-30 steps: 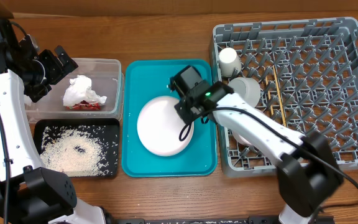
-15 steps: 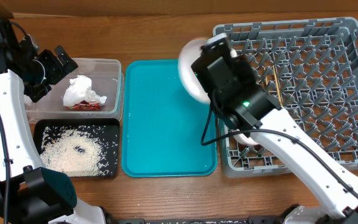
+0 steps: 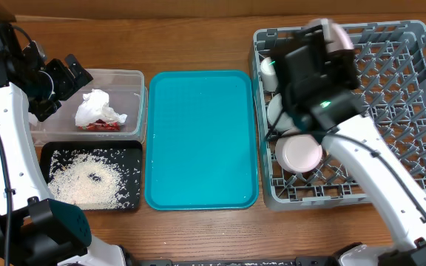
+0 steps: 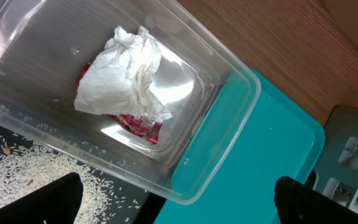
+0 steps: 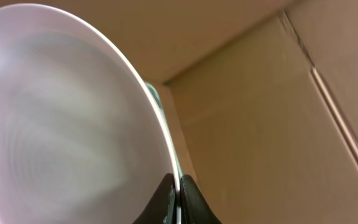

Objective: Sort waste into correct bins and load items into the dishwasher
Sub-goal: 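Lift the plate and carry it into the rack's right side, then lower the plate upright between the rack tines with the right gripper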

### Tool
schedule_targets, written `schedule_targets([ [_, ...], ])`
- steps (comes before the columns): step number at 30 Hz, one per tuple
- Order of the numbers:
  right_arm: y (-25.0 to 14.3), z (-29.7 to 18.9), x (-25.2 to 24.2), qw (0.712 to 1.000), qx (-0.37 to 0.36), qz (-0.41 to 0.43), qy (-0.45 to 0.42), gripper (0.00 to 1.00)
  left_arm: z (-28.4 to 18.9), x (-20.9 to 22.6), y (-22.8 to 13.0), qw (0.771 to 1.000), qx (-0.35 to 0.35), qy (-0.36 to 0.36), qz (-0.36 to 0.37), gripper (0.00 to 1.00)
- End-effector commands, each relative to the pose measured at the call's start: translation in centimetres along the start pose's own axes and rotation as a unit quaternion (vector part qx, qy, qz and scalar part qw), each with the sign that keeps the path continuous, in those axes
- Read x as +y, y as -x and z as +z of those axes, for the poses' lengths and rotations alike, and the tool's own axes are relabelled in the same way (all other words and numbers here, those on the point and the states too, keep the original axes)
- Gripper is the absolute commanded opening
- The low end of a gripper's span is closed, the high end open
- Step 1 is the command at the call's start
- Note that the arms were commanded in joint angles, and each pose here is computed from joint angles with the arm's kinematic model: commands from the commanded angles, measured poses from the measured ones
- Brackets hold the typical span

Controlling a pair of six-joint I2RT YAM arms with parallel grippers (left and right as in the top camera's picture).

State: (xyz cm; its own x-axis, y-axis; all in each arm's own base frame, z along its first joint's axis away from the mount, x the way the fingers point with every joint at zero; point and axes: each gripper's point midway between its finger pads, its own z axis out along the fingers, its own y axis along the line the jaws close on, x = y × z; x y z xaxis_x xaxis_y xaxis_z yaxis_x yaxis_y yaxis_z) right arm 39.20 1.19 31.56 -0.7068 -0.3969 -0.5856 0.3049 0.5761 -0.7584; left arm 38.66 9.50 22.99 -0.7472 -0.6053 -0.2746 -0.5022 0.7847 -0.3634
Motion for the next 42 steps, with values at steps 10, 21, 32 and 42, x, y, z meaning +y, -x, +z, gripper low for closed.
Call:
schedule_targets([
  [10,-3.0,5.7,-2.7,0.997,0.069,0.034,0.022,0.04,-0.9,-0.4,0.4,1.0,-0.015,-0.003,0.001,1.0],
  [21,-3.7,6.9,-1.4,0.996,0.086,0.015,0.03,0.04,-0.9,-0.4,0.4,1.0,-0.015,-0.003,0.001,1.0],
  [32,-4.1,9.1,0.0,0.994,0.096,-0.026,0.052,0.04,-0.9,-0.4,0.4,1.0,-0.015,-0.003,0.001,1.0],
  [42,-4.4,9.2,1.5,0.991,0.098,-0.035,0.083,0.04,-0.9,-0.4,0.4,1.0,-0.015,-0.003,0.001,1.0],
])
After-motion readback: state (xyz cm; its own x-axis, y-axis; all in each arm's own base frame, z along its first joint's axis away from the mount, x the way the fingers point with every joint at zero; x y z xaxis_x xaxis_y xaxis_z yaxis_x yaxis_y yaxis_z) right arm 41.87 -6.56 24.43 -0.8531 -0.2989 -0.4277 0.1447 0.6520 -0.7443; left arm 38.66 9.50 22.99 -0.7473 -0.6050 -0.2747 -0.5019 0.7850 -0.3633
